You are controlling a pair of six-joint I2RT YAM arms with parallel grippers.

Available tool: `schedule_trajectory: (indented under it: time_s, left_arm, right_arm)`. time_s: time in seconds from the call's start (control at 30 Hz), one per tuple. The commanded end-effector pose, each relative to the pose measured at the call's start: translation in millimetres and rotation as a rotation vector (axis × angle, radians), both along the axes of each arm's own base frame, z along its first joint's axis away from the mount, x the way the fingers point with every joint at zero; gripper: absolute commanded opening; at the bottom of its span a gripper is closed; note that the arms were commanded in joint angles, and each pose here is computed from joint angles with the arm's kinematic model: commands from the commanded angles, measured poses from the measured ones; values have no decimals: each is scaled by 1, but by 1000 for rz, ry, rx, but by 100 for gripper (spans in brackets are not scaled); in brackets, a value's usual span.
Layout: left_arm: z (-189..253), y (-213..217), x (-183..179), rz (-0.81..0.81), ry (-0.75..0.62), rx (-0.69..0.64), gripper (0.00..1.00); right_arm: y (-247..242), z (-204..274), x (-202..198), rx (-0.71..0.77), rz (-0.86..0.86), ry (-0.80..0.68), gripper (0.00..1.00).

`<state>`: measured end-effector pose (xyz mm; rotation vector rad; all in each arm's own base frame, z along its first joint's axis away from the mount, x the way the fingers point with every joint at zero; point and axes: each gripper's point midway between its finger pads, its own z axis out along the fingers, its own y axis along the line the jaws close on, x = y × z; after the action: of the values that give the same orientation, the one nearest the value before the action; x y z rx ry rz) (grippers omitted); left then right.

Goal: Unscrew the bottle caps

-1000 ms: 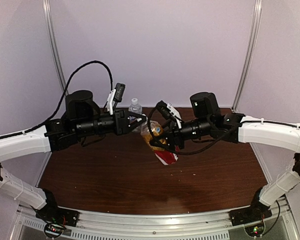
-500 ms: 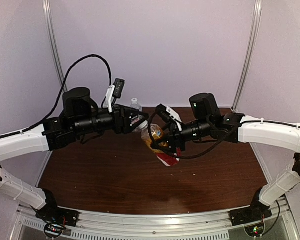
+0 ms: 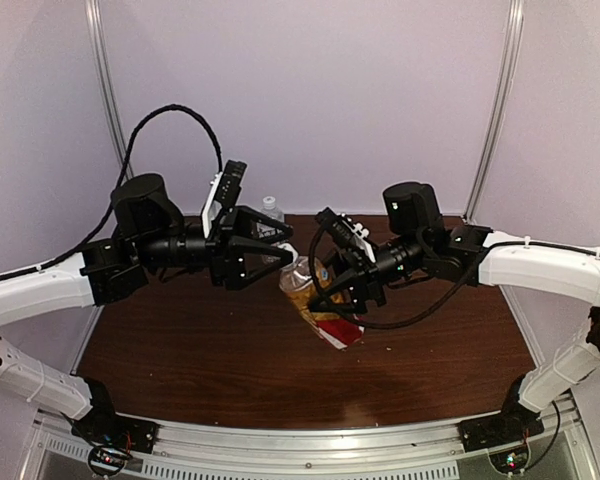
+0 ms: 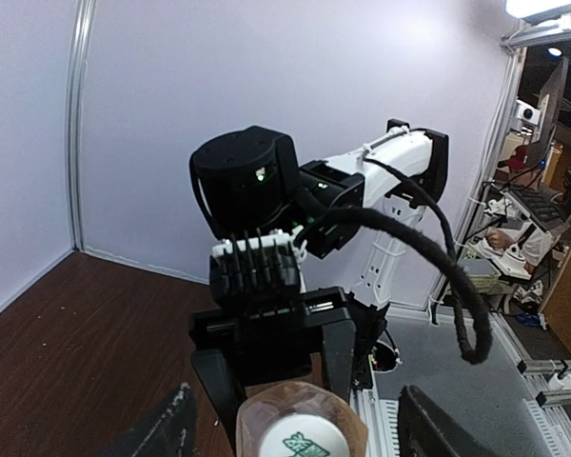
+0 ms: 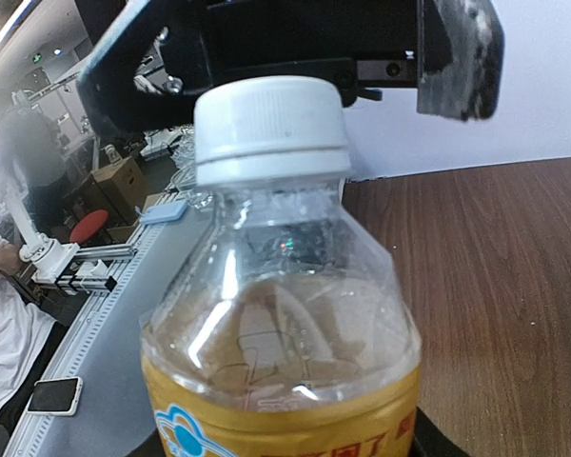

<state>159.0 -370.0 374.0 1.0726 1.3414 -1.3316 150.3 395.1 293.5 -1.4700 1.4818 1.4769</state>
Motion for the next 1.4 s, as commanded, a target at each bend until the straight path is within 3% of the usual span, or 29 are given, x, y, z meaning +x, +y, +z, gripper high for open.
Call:
schedule_trajectory:
  time_s: [0.0,0.43,0.77,1.03,1.2,1.3,1.37]
  left_arm:
    - [6,-6,-10,-97,-53,-41,68]
    - [5,-7,-9,-100,-9,-84,38]
    - [-1,-6,20,61,104,-95,0]
    - [-26,13,82,524,431,-43,0]
    - [-31,13,92,596,469,-59,0]
    - [-23,13,90,573,427,-76,11]
    - [-15,16,86,561,373,-90,25]
  right_arm:
    - [-5,17,-12,63,62,-1,43]
    - [-4,11,-5,51,27,-6,42]
    - [-4,15,18,39,-108,-56,41]
    - [-8,-2,79,-70,-455,-138,41]
    - [-13,-11,99,-99,-579,-139,42]
    - [-12,-14,95,-110,-553,-141,42]
    - [-12,-15,89,-110,-521,-132,42]
